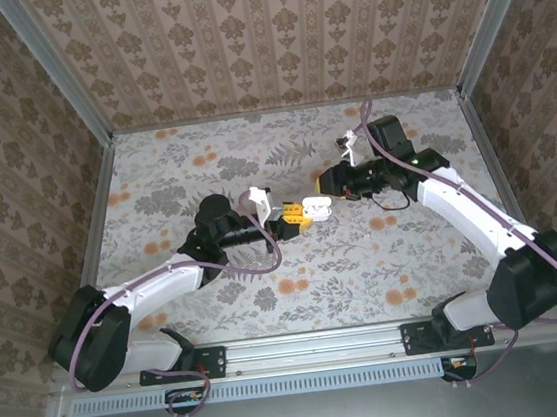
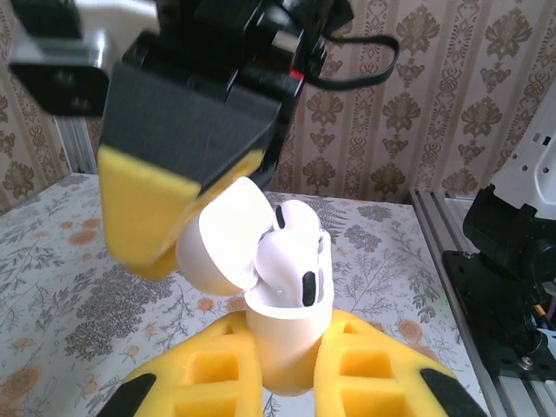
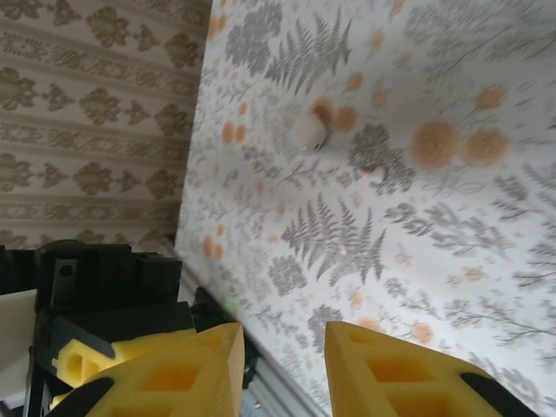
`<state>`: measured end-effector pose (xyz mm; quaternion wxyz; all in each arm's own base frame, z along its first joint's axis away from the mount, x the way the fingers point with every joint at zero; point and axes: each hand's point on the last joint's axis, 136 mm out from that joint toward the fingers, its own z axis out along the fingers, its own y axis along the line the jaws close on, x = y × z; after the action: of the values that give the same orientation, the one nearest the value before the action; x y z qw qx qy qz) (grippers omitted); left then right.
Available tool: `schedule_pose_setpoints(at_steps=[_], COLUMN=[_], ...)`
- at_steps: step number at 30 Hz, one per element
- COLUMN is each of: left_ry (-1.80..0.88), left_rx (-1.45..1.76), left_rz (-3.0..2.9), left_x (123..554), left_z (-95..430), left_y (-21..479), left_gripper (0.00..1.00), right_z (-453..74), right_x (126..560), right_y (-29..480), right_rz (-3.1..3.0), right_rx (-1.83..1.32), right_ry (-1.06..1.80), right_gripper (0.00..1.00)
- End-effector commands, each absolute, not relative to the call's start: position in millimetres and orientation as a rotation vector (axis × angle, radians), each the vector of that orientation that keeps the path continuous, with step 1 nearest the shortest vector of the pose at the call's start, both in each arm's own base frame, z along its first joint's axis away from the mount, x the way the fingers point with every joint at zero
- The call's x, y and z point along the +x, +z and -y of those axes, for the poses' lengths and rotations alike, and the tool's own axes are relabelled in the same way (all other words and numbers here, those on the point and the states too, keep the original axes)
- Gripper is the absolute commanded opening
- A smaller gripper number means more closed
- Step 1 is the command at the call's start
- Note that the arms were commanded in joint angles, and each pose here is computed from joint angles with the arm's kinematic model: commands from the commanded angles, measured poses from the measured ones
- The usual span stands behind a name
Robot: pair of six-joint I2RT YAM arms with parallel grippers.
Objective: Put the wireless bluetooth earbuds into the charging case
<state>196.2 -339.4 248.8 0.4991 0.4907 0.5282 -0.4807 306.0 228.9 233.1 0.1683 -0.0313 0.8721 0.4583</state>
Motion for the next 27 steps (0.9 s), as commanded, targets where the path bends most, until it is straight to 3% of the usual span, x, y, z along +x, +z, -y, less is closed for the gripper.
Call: schedule_pose_setpoints(at_steps=[1,13,27], left_ry=[-1.141,-1.147,-1.316], left_rx=[1.207,1.115,0.933], left_rz=[-1.178,-1.274,-1.377], left_x=[188.9,212.2,235.0], left_z=[337.9,335.7,332.9], left_y=[264.2,261.7,275.4], left_gripper=[0.0,0.0,0.0], right_z=[-246.0,-259.3,-244.3], right_x=[297.2,248.7,250.7], right_y=[254.9,271.4,260.8], right_rz=[-2.404,-2.377,-2.367], right_rx=[-0.148,-0.423,-0.444], right_ry=[1.519,1.555,1.353], right_gripper=[0.29,0.27,0.23])
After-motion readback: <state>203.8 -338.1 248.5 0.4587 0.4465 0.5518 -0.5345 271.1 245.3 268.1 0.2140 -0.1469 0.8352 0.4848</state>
